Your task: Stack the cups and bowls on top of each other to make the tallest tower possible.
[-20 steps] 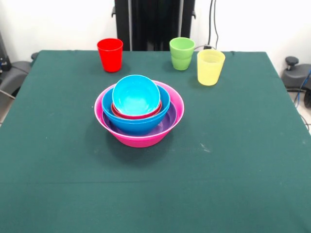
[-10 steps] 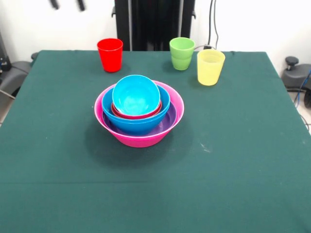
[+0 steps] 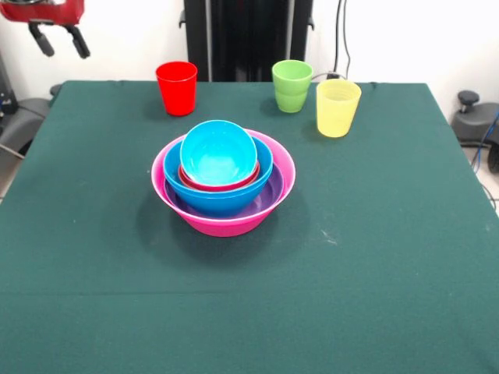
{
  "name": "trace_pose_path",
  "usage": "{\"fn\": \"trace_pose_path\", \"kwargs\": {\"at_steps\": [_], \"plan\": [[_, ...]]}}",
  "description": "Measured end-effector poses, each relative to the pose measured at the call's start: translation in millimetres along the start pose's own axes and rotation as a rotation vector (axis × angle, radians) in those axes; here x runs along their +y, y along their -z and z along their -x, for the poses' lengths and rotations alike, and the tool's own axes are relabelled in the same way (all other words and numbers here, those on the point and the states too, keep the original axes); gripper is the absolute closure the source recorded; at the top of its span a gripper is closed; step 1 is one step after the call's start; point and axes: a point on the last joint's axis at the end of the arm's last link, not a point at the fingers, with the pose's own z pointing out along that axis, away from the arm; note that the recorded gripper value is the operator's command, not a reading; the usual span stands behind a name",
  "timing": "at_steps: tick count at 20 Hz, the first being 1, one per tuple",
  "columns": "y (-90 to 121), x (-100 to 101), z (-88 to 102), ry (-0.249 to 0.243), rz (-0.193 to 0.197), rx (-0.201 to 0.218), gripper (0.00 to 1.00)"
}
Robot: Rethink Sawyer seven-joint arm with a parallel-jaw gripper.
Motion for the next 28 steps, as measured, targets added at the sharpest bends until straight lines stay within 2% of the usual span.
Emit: {"fn": "trace_pose_path", "kwargs": {"at_steps": [4,6,10,16,21,28], "plan": [[-22,-6,-11.9,0.038,0.026,0.024,0.00],[-33,1,-19.8,0.071,0.030,0.046,0.00],[-39,21,-24.6,0.121,0.029,0.062,0.00],[-32,48,-24.0,0.174,0.029,0.058,0.00],[-12,72,-24.6,0.223,0.001,0.037,0.00],[3,84,-29.3,0.250,-0.017,0.020,0.00]]}}
